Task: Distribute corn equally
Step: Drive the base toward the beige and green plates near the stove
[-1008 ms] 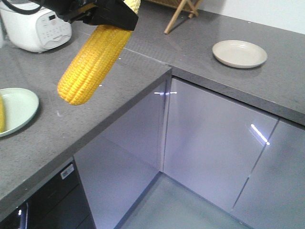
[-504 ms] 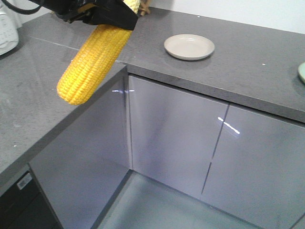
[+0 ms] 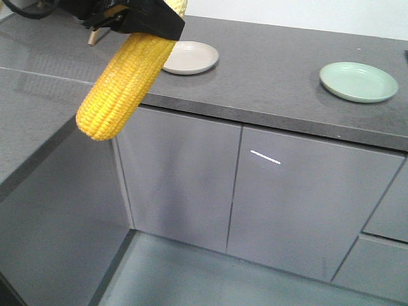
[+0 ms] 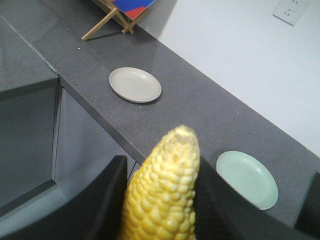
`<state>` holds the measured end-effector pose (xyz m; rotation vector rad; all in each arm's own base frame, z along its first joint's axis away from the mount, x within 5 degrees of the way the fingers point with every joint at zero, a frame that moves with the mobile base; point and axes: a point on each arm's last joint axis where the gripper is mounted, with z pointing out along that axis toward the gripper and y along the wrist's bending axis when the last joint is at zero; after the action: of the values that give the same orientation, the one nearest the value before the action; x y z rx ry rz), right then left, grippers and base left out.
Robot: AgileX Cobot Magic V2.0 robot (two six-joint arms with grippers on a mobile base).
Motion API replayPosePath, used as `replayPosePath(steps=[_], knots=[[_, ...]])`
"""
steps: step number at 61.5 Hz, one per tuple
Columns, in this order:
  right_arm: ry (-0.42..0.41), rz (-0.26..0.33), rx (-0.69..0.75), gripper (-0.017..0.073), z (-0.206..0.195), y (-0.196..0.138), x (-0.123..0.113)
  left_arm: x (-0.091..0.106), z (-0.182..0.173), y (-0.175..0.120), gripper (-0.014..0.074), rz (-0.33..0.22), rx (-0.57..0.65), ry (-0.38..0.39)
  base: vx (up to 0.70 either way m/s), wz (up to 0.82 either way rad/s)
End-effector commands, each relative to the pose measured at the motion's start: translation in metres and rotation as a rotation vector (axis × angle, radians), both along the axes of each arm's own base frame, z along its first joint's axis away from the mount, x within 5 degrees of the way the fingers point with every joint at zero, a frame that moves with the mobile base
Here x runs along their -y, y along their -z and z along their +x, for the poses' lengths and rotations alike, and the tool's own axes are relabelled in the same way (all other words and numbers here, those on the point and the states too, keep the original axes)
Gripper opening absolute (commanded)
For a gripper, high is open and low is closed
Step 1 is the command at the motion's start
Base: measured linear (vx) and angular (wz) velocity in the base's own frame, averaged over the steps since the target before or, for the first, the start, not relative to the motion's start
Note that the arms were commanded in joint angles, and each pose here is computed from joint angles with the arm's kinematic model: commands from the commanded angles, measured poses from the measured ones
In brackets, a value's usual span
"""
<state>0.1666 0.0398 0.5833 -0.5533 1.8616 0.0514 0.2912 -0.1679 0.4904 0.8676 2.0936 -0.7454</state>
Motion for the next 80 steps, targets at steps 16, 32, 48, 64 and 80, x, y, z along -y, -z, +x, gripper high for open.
replayPosePath(steps=[16, 32, 48, 64, 80], knots=[[0.002, 0.005, 0.036, -0.0004, -0.0080, -0.0062, 0.0018, -0.0035, -0.0178, -0.0232, -0.0006, -0.073, 0.058, 0.010, -0.04, -0.31], [0.002, 0.005, 0.036, -0.0004, -0.0080, -0.0062, 0.0018, -0.0035, -0.0178, -0.0232, -0.0006, -0.073, 0.058, 0.010, -0.03, -0.23], [0.002, 0.005, 0.036, -0.0004, -0.0080, -0.0062, 0.0018, -0.0035, -0.0178, -0.0232, -0.0006, -0.073, 0.058, 0.010, 0.00, -0.05], [0.002, 0.005, 0.036, -0.0004, -0.0080, -0.0062, 0.0018, -0.0035, -0.0178, -0.0232, -0.0006, -0.073, 0.058, 0.010, 0.02, -0.01], [0.002, 0.005, 0.036, -0.0004, -0.0080, -0.0062, 0.0018, -0.0035, -0.0178, -0.0232, -0.0006, -0.073, 0.058, 0.010, 0.07, -0.04]])
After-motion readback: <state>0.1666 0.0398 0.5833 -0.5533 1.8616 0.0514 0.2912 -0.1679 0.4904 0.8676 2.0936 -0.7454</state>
